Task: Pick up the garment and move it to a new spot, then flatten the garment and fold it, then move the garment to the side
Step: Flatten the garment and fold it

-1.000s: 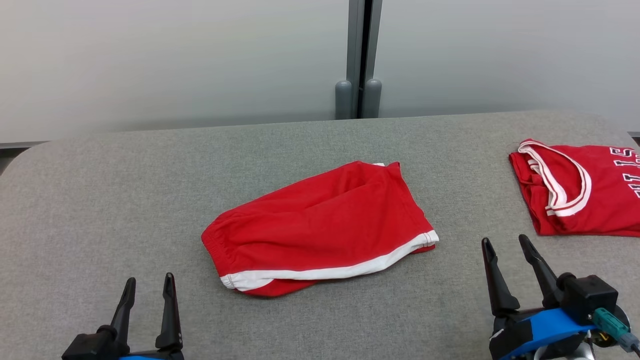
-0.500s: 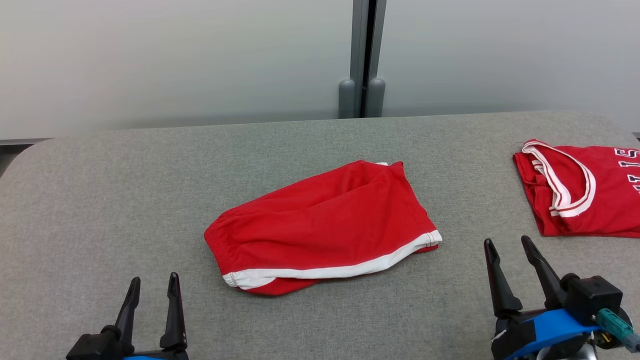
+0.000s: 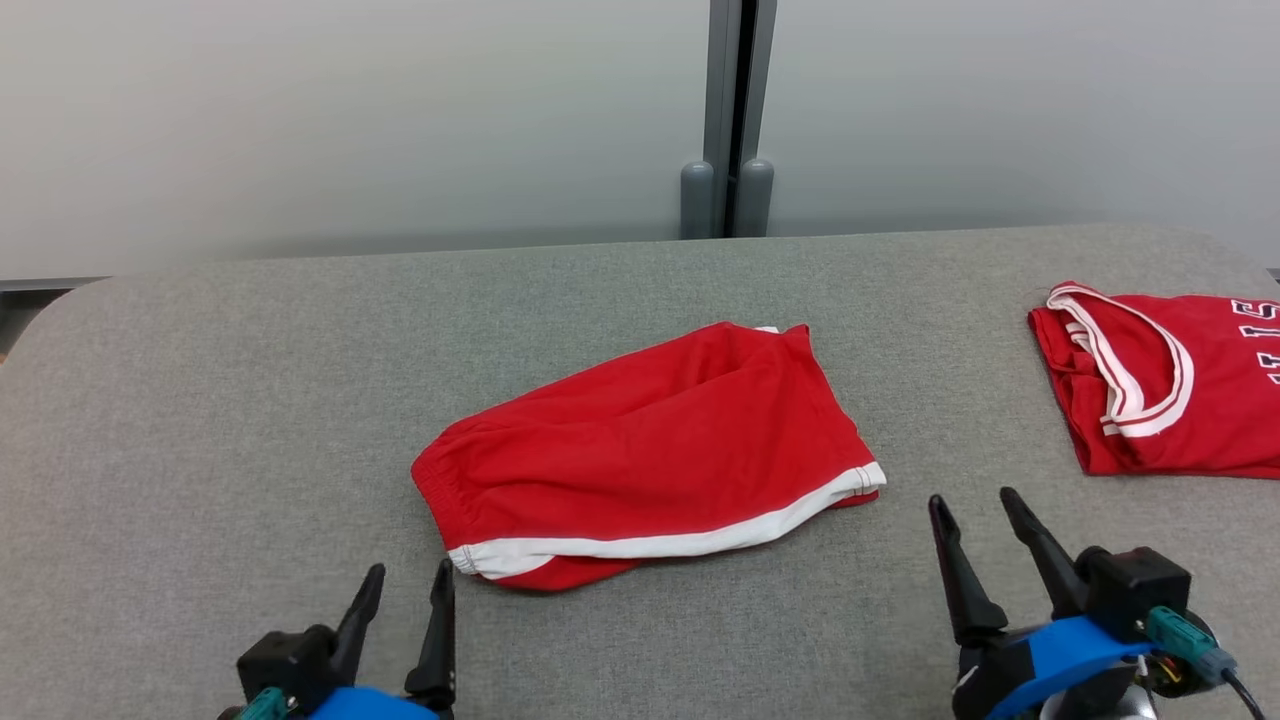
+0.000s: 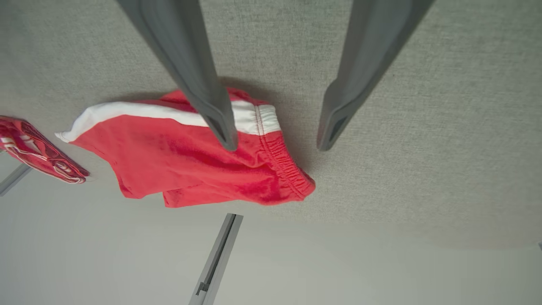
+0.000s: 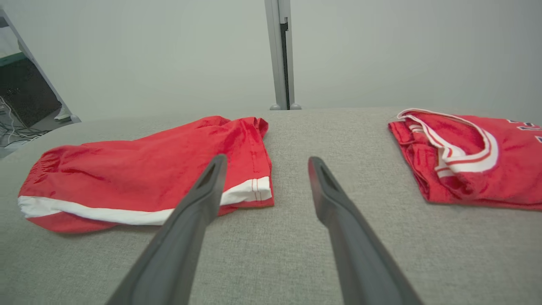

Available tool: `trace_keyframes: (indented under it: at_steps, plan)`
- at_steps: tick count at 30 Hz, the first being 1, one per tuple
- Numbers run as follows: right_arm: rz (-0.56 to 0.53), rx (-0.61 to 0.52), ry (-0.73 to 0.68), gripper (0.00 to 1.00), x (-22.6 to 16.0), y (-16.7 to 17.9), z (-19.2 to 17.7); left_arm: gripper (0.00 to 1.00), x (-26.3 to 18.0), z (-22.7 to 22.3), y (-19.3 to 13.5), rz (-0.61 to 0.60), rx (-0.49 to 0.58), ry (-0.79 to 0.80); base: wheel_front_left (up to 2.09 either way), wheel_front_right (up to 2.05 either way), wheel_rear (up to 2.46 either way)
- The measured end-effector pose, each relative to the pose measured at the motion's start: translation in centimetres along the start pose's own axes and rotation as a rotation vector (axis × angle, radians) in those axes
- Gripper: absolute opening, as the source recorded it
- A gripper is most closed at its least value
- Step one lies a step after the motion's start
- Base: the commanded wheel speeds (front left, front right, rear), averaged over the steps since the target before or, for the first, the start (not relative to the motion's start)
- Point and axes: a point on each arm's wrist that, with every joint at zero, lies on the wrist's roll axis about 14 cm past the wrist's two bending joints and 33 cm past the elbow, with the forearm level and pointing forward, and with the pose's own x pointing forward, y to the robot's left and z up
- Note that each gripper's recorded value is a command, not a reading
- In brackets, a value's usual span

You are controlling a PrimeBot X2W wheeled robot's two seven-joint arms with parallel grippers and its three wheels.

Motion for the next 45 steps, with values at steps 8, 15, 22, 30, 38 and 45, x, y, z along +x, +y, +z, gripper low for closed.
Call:
trace_keyframes:
  at_steps: [8,15,22,30,38,45]
  plan:
    - [0.045,-0.003,0.102,1.0,2.1,1.3,-1.8,1.0,2.4,-2.2,-2.8,-0.093,-0.057,0.109,0.0,0.0,0.0]
    - [0.04,0.021,0.284,1.0,4.2,0.9,-5.2,1.0,4.0,-3.7,-2.5,-0.103,-0.054,0.194,0.0,0.0,0.0]
    - [0.06,0.065,0.384,1.0,6.4,1.7,-7.0,1.0,4.6,-4.4,-2.1,-0.098,-0.059,0.208,0.0,0.0,0.0]
    - [0.106,0.047,0.424,1.0,7.6,3.3,-8.0,1.0,4.1,-4.7,-1.7,-0.091,-0.064,0.199,0.0,0.0,0.0]
    - [0.111,0.015,0.428,1.0,8.2,3.2,-8.2,1.0,4.3,-4.9,-1.9,-0.114,-0.047,0.211,0.0,0.0,0.0]
    - [0.113,0.0,0.439,0.86,8.7,3.2,-8.5,1.0,3.9,-6.5,-1.7,-0.105,-0.068,0.276,0.0,0.0,0.0]
